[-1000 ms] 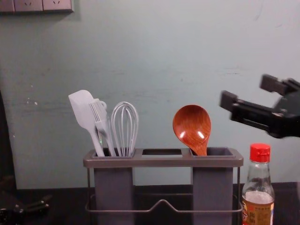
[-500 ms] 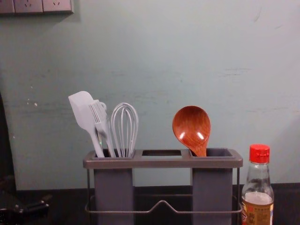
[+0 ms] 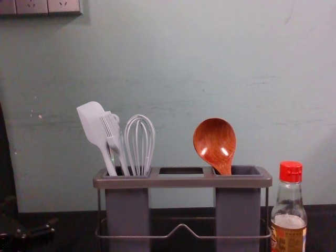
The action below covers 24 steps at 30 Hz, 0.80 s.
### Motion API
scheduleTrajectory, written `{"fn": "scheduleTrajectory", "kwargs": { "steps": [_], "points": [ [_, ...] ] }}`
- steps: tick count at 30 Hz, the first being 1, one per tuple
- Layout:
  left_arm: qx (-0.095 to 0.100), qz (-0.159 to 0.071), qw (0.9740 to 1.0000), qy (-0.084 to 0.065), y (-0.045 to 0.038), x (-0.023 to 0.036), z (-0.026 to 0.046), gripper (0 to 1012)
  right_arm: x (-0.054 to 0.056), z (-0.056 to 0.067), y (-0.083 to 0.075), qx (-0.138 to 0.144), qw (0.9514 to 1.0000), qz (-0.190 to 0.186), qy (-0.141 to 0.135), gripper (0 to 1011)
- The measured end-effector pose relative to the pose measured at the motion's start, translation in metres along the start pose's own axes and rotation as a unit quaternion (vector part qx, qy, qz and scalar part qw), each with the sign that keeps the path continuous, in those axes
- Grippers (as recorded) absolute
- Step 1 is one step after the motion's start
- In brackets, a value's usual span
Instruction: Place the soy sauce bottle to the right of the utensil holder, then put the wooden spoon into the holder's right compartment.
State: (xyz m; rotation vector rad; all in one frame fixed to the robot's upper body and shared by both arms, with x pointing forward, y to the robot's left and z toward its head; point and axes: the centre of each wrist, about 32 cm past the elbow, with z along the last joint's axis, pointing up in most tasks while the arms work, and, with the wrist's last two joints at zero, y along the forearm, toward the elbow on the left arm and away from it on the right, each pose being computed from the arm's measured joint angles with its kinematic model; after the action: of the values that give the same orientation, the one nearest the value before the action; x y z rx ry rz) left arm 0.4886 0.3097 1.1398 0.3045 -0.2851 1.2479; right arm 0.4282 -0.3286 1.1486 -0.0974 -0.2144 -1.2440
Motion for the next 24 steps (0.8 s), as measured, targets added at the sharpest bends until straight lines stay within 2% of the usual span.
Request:
{"fn": "scheduleTrajectory", "kwargs": {
  "steps": [3, 6, 13, 20, 24],
  "points": [
    [0.000, 0.000, 1.0000, 0.000, 0.0000, 0.0000, 0.0000, 1005, 0.006, -0.006, 0.018, -0.008, 0.9999, -0.008, -0.012, 1003],
    [0.000, 0.000, 1.0000, 0.000, 0.0000, 0.0000, 0.0000, 1005, 0.009, -0.008, 0.029, -0.009, 0.9998, -0.009, -0.017, 1003],
    [0.000, 0.000, 1.0000, 0.000, 0.0000, 0.0000, 0.0000, 1005, 0.015, -0.003, 0.062, -0.020, 0.9989, -0.003, -0.043, 1003],
    [0.000, 0.000, 1.0000, 0.000, 0.0000, 0.0000, 0.0000, 1005, 0.011, 0.002, 0.081, -0.041, 0.9966, 0.006, -0.071, 1003],
    [0.000, 0.000, 1.0000, 0.000, 0.0000, 0.0000, 0.0000, 1005, 0.008, 0.001, 0.084, -0.042, 0.9959, 0.003, -0.080, 1003]
  ]
}}
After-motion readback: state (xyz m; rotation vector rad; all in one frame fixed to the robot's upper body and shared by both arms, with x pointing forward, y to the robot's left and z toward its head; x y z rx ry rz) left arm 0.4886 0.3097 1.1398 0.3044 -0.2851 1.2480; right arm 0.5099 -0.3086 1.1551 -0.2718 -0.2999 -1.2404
